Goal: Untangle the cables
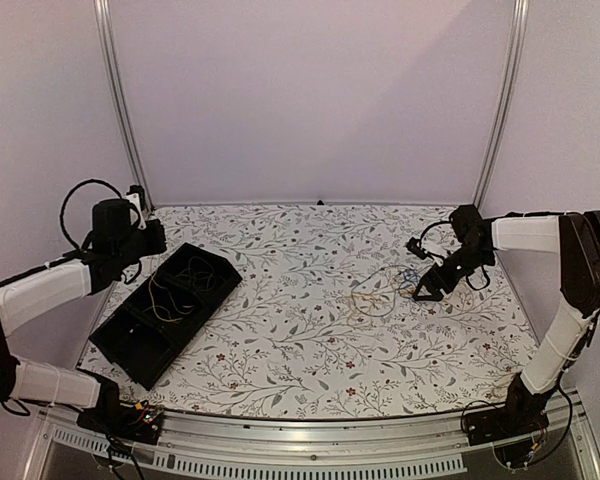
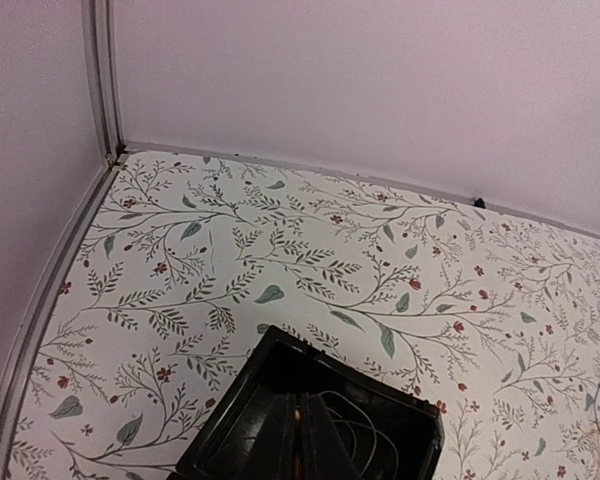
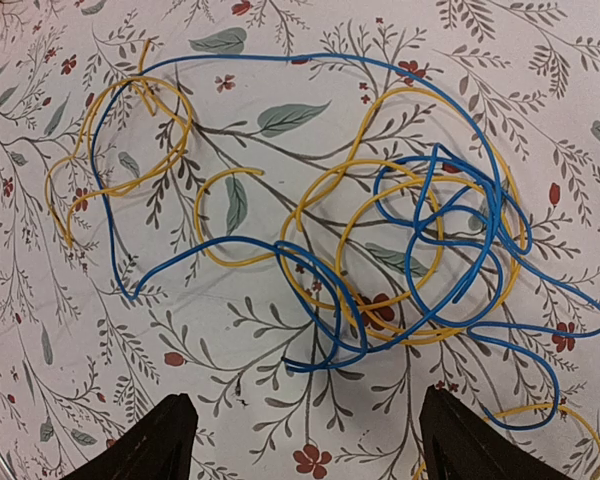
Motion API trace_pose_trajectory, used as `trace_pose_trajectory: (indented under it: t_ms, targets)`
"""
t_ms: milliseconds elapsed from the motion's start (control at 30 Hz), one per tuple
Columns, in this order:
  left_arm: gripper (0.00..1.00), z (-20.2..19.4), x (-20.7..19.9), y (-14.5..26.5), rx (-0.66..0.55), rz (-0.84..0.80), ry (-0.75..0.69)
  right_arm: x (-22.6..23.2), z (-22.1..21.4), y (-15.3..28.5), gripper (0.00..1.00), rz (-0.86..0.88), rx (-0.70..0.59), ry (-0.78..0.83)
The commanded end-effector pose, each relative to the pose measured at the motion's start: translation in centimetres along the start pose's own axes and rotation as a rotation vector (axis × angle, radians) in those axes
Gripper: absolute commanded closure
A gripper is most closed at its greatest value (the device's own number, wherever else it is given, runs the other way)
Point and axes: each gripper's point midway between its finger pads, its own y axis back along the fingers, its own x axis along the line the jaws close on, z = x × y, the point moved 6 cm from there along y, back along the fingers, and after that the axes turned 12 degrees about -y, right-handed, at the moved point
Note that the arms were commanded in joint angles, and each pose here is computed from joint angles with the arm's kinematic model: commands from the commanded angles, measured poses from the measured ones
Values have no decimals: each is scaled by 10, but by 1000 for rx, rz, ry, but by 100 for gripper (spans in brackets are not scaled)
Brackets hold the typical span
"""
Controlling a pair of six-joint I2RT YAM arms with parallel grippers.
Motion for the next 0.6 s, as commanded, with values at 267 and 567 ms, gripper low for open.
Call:
trace_pose_trajectory:
  t_ms: [267,567]
  targets:
    - [100,-59,24,24,259,158,123,5,3,-1,19,24,11,25]
    - [100,-97,25,20,409,196,195,11,2,-4,19,32,24,42]
